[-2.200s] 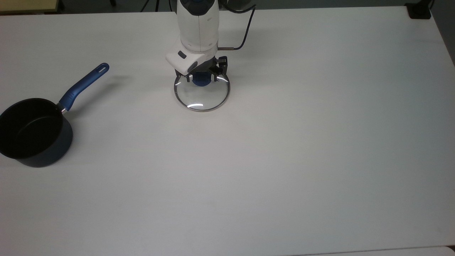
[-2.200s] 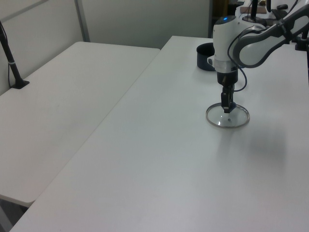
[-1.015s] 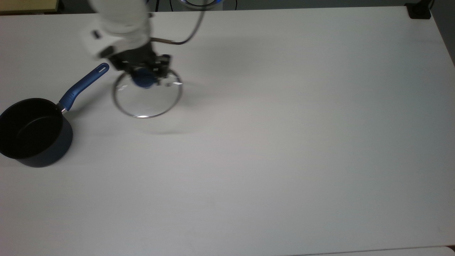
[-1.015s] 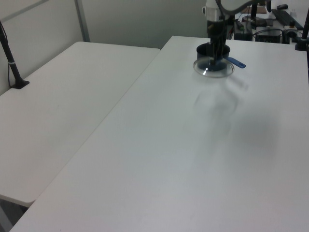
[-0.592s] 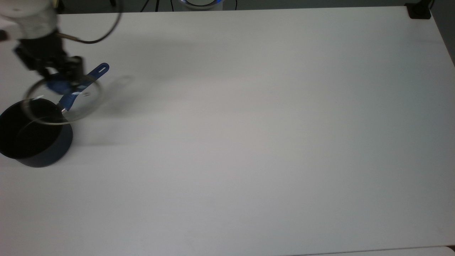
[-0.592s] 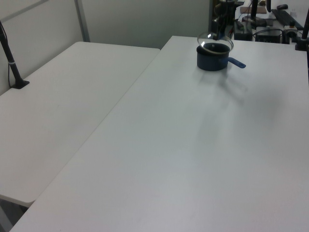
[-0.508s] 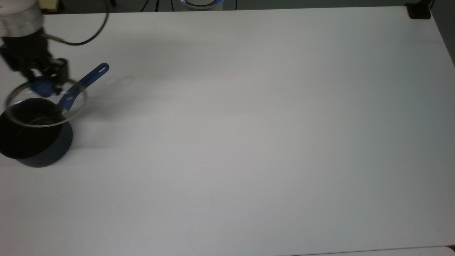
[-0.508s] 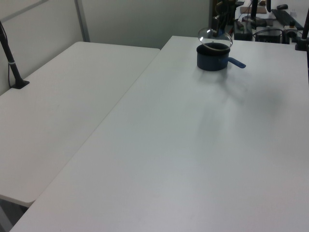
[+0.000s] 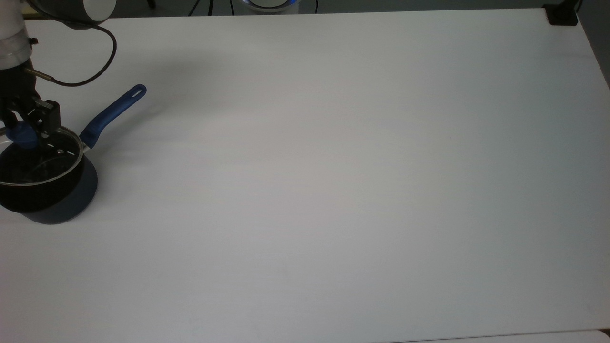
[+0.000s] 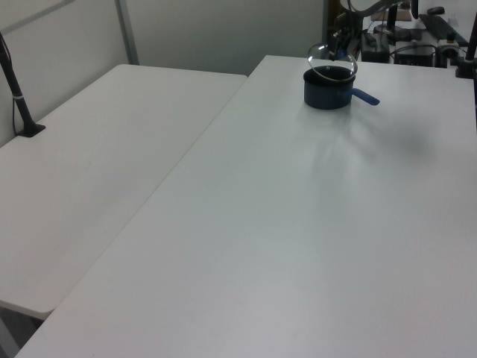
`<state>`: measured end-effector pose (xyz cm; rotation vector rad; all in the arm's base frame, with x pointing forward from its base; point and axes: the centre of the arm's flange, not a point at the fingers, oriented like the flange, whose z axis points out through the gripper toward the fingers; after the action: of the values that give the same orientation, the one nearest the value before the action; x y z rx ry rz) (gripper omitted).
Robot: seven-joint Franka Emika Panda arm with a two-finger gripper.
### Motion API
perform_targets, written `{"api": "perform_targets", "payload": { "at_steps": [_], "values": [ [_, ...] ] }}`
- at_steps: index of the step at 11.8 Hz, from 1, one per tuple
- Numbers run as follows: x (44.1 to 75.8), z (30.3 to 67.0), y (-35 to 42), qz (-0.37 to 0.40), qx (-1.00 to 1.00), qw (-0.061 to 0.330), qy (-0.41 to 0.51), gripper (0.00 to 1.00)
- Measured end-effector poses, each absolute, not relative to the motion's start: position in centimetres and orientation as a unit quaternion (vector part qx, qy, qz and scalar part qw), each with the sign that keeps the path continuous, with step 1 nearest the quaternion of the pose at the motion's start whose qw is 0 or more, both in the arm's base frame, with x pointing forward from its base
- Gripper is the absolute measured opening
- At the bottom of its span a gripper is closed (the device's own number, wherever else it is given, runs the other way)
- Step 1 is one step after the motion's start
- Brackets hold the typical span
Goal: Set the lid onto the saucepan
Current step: 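Lower the lid onto the saucepan rim and adjust its seating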
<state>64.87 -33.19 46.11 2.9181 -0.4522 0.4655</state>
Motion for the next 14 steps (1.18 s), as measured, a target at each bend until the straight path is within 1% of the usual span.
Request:
{"api": "perform_targets", "payload": {
  "at_steps": [5, 12, 14],
  "values": [
    [64.4, 45.9, -34.2, 0.153, 0.972, 0.078, -0.158, 0.61],
    [65.0, 43.5, -33.9, 0.138, 0.976, 0.072, -0.154, 0.61],
    [65.1, 43.3, -33.8, 0.137, 0.976, 0.071, -0.154, 0.61]
  ]
}}
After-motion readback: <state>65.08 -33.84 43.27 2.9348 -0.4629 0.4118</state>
